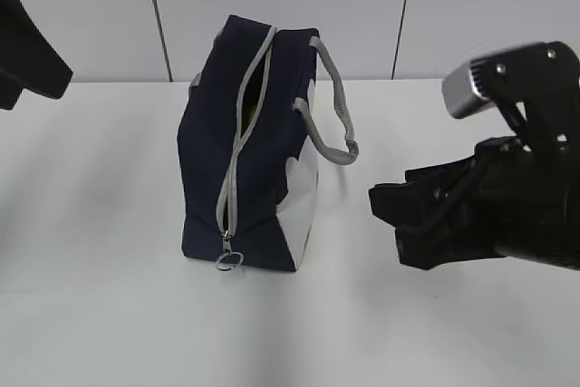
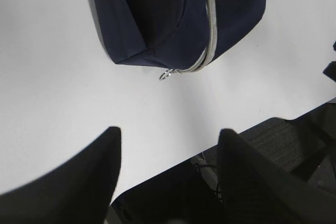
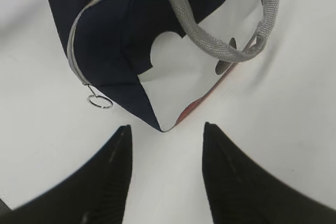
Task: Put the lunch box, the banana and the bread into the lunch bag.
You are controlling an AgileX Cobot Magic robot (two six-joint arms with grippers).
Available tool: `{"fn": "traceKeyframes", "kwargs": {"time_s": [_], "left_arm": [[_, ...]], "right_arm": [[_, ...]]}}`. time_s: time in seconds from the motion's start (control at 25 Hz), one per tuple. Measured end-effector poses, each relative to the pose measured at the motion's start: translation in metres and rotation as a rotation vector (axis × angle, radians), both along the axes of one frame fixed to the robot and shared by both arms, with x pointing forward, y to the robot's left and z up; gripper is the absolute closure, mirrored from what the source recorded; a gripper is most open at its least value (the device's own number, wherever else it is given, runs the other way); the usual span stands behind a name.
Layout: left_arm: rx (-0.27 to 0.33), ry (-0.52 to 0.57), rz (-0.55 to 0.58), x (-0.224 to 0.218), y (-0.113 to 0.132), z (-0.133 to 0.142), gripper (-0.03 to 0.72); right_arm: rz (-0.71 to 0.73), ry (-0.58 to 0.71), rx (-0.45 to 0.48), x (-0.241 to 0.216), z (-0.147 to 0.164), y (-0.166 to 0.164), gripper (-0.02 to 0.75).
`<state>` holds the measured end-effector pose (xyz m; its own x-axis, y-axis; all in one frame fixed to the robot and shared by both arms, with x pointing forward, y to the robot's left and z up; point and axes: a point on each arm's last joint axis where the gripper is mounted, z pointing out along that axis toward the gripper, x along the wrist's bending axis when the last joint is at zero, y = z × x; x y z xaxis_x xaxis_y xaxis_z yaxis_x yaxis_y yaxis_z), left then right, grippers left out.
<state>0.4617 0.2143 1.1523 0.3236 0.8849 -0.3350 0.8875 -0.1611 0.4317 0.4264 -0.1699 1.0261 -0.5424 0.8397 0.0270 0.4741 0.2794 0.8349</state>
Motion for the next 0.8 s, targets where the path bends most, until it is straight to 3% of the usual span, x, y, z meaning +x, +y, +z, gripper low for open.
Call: {"fn": "traceKeyframes", "kwargs": {"time_s": [0.28, 0.48, 0.8], "left_arm": [[-0.003, -0.012, 0.005, 0.001, 0.0, 0.0, 0.275], [-0.005, -0.02, 0.008, 0.002, 0.0, 0.001, 0.275], [-0.01, -0.037, 0.015, 0.003, 0.0, 0.002, 0.275]], "right_arm": [[0.02, -0.059, 0.051, 0.008, -0.018, 0.008, 0.414], [0.109, -0.215, 0.12, 0.011, -0.039, 0.017, 0.414], [0.293, -0.227, 0.084, 0.015, -0.082, 0.036, 0.414]]}}
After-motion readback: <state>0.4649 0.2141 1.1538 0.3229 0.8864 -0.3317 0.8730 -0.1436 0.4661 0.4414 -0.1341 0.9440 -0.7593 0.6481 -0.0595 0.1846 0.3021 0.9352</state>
